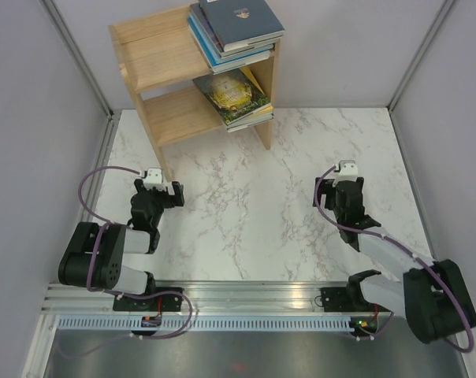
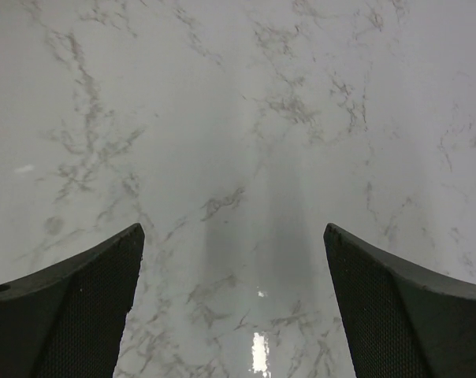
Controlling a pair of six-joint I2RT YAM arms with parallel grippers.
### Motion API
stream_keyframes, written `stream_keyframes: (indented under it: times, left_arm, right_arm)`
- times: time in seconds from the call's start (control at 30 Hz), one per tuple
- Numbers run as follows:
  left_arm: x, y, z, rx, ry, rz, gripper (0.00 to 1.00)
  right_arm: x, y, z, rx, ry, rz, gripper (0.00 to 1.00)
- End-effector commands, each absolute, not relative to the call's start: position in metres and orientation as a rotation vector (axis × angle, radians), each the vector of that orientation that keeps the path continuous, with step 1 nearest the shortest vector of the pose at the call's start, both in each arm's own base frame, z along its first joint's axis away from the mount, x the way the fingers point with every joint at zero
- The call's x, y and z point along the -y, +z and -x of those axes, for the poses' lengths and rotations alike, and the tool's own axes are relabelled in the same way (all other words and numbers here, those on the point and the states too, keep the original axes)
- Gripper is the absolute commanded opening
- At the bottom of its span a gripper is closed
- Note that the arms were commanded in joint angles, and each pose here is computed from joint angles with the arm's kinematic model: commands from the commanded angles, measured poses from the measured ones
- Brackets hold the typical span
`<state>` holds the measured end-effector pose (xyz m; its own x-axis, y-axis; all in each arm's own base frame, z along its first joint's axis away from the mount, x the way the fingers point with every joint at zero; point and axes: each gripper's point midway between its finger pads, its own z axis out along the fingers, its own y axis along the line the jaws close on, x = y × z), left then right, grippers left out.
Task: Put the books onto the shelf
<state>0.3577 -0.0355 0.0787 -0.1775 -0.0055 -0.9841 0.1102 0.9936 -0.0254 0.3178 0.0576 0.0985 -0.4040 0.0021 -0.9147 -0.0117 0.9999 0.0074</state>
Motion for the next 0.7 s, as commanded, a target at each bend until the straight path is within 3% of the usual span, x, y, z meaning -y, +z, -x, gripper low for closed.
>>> stream_keyframes:
  times: [0.0,0.4,0.6,0.67]
  left_arm:
    - [0.027,0.107,-0.370,-1.640,-0.033,-0.093,1.00]
    - [0.027,0.107,-0.370,-1.642,-0.034,-0.094,1.00]
    - [0.027,0.107,-0.370,-1.642,-0.034,-0.094,1.00]
    - [0.027,0.107,-0.370,-1.642,-0.034,-0.094,1.00]
  right_arm:
    - [-0.041,0.120,-0.358,-1.842,-0.067,-0.019,0.98]
    - [-0.018,0.077,-0.410,-1.875,-0.107,-0.016,0.98]
    - [-0.011,0.103,-0.401,-1.707,-0.004,-0.041,0.98]
    - [-0.008,0.086,-0.367,-1.662,0.005,-0.052,0.98]
